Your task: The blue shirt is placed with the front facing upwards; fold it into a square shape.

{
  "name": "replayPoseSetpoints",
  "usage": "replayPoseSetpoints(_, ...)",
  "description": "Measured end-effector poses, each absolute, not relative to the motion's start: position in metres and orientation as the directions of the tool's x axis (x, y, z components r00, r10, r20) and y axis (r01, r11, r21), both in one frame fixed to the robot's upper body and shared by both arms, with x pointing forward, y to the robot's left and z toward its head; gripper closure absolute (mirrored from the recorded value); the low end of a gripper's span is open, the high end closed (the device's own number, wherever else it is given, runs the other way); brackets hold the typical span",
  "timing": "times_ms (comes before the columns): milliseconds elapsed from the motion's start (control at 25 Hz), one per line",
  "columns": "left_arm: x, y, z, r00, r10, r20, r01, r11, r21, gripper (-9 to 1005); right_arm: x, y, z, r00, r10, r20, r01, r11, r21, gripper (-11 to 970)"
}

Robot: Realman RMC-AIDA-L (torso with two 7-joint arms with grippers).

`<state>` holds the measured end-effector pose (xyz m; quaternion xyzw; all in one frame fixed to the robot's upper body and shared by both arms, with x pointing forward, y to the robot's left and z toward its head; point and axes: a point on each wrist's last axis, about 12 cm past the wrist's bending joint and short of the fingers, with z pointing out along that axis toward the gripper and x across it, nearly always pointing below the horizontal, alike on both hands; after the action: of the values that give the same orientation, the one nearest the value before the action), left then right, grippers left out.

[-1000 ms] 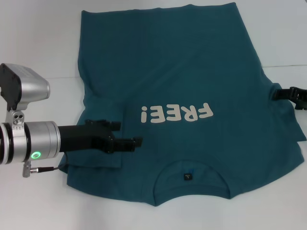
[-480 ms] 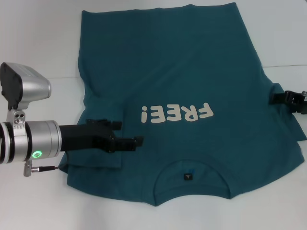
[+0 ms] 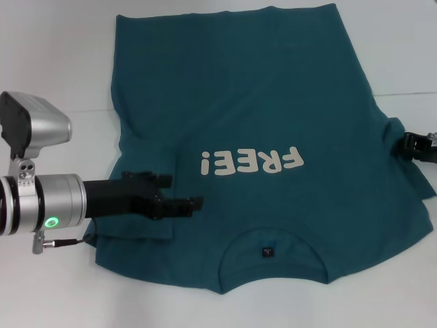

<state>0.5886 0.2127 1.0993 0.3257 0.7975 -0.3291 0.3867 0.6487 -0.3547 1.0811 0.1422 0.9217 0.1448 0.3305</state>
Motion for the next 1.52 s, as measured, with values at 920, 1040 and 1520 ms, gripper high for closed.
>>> replayPoseSetpoints(920, 0.589, 0.213, 1.099, -0.49, 0.259, -0.832, 0.77, 0.575, -0.275, 88, 0.638, -0.374, 1.087, -0.735, 0.332, -0.591, 0.145, 0.928, 0.343, 906)
replayPoseSetpoints(1040, 0.589, 0.213, 1.099, -0.491, 0.258, -0.832, 0.77, 0.576, -0.276, 88, 0.637, -0.377, 1.088, -0.732, 0.331, -0.595, 0.145, 0.929, 0.339, 889)
replayPoseSetpoints(1520, 0.588, 0.213, 1.098, -0.497, 0.258, -0.828, 0.769, 0.574, -0.283, 88, 0.637, -0.391, 1.105, -0.711, 0.38, -0.592, 0.159, 0.907, 0.391, 823)
